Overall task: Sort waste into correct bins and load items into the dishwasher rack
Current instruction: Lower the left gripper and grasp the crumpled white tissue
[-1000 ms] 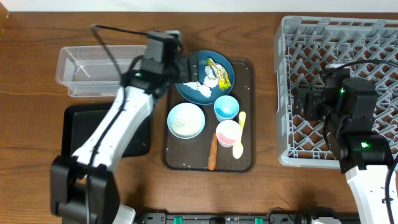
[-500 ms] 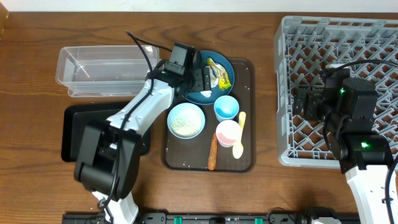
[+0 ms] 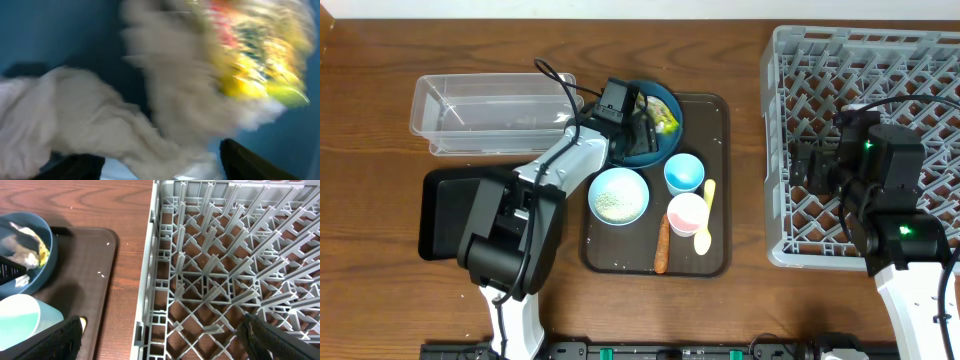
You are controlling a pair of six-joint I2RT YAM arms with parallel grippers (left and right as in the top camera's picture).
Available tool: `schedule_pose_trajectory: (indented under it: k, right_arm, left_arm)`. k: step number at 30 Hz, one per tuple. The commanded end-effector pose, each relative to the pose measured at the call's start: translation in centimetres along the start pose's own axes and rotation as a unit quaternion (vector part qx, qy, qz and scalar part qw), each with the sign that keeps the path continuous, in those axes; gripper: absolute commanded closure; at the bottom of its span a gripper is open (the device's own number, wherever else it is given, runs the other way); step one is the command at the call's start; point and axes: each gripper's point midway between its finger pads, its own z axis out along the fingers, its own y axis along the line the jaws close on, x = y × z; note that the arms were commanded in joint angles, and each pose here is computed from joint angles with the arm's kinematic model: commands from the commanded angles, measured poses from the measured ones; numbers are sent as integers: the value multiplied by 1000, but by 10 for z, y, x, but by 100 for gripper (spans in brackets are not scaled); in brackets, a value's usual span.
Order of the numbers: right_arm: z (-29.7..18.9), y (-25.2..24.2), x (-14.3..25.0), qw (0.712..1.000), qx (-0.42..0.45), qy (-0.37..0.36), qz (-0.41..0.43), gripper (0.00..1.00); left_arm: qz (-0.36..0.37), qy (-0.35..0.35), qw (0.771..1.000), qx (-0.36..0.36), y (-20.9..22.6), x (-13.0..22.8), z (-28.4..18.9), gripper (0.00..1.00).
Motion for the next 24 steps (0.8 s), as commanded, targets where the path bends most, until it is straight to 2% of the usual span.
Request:
schedule_pose_trajectory:
  k: [1,4,6,11,16,18,24]
  right_arm:
    - [-3,-3,-7,1000,1,-8,-1,1]
    - [-3,-3,-7,1000,1,-8,-1,1]
    - [-3,-3,-7,1000,1,-8,-1,1]
    - [-3,-3,-7,1000,1,-8,-1,1]
    - [-3,-3,-7,1000,1,-8,-1,1]
    - [-3,-3,-7,1000,1,-8,-1,1]
    - [-3,-3,-7,1000,1,-8,-1,1]
  left_arm:
    - [-2,-10,1000,3,-4,-8,2,33]
    - [-2,-15,1000,7,-5,-10,1,47]
    - [-1,-16,1000,8,-6,-11,0,51]
    - [0,-22,1000,11,-8,-14,-5,71]
    - [2,-34,999,18,-14,-20,-15,81]
    - [4,-38,999,20,-15,-22,-20,92]
    - [18,-35,999,17,-17,-21,-42,94]
